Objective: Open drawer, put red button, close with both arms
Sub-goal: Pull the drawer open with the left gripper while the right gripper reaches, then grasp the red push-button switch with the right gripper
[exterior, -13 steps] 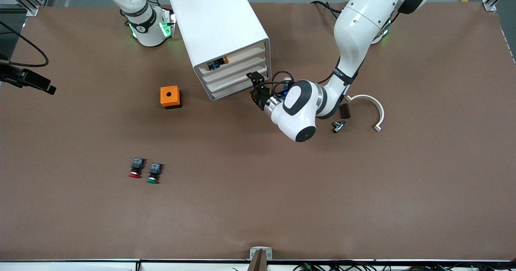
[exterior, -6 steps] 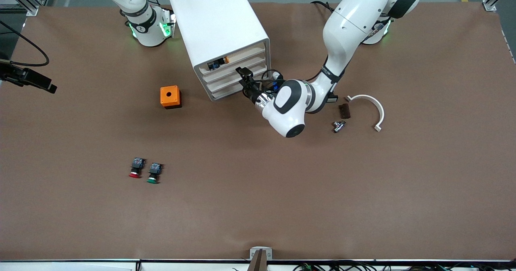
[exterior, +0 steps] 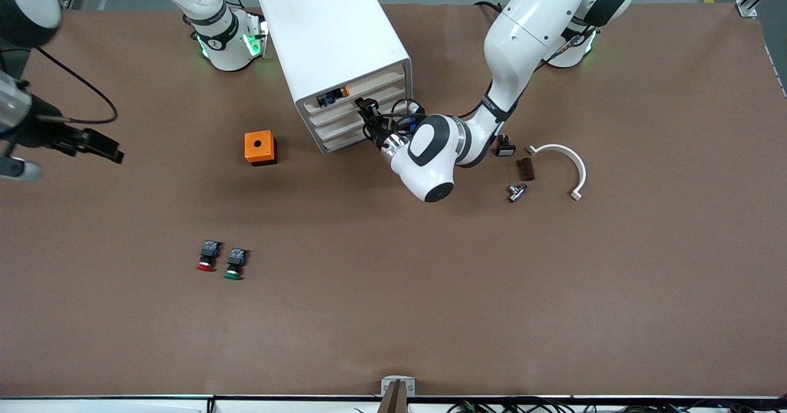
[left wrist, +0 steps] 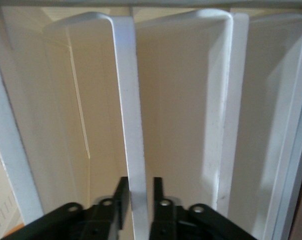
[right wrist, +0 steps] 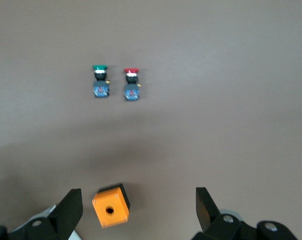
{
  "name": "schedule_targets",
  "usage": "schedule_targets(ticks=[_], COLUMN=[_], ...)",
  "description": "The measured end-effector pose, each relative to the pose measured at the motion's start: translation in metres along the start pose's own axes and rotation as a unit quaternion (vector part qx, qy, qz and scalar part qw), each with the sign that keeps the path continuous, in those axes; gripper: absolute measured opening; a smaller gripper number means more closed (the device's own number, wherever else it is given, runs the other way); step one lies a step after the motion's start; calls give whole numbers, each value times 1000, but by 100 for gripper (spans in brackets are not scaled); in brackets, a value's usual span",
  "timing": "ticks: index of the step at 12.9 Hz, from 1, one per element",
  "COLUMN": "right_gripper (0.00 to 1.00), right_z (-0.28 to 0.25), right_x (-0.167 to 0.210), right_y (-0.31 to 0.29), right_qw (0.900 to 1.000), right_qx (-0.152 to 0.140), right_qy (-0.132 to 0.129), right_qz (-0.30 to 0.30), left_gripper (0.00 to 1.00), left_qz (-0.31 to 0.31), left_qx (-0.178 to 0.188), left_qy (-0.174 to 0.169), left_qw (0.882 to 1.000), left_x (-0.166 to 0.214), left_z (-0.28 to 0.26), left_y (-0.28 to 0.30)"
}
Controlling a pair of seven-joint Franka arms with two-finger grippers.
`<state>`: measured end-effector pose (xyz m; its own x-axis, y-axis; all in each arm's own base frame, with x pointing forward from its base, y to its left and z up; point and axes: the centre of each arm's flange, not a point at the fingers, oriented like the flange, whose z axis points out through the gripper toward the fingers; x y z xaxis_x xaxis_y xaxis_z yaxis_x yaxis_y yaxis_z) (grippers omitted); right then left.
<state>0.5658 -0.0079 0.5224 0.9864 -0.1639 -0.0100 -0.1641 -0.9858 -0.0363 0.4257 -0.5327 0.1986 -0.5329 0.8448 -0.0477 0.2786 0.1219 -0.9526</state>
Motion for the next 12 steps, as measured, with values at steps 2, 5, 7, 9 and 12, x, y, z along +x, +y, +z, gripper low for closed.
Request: schedule_targets(ticks=[2,5,7,9,12], right_gripper=[100,100,100,100,100], right_z=[61,153,215,263,300], right_x=[14,43,55,59,61], right_y=[-9,-10,-7,-6,-11], right_qw=[1000,1000,1000,999,999], right_qx=[0,8,5,4,14], right_qy=[9,7,-1,-12,-12], right_qz=[-4,13,23,29,42], left_gripper=[14,14,14,14,14], left_qz=[-9,-12,4,24,46], left_qx=[-2,-7,-15,-24,-31], left_qy=[-3,-24,-54,-83,-101], left_qw=[1000,1000,998,996,993], left_x=[0,4,10,17,19], left_z=[-5,-40,-89,-129,-150], left_y=[1,10,18,27,34])
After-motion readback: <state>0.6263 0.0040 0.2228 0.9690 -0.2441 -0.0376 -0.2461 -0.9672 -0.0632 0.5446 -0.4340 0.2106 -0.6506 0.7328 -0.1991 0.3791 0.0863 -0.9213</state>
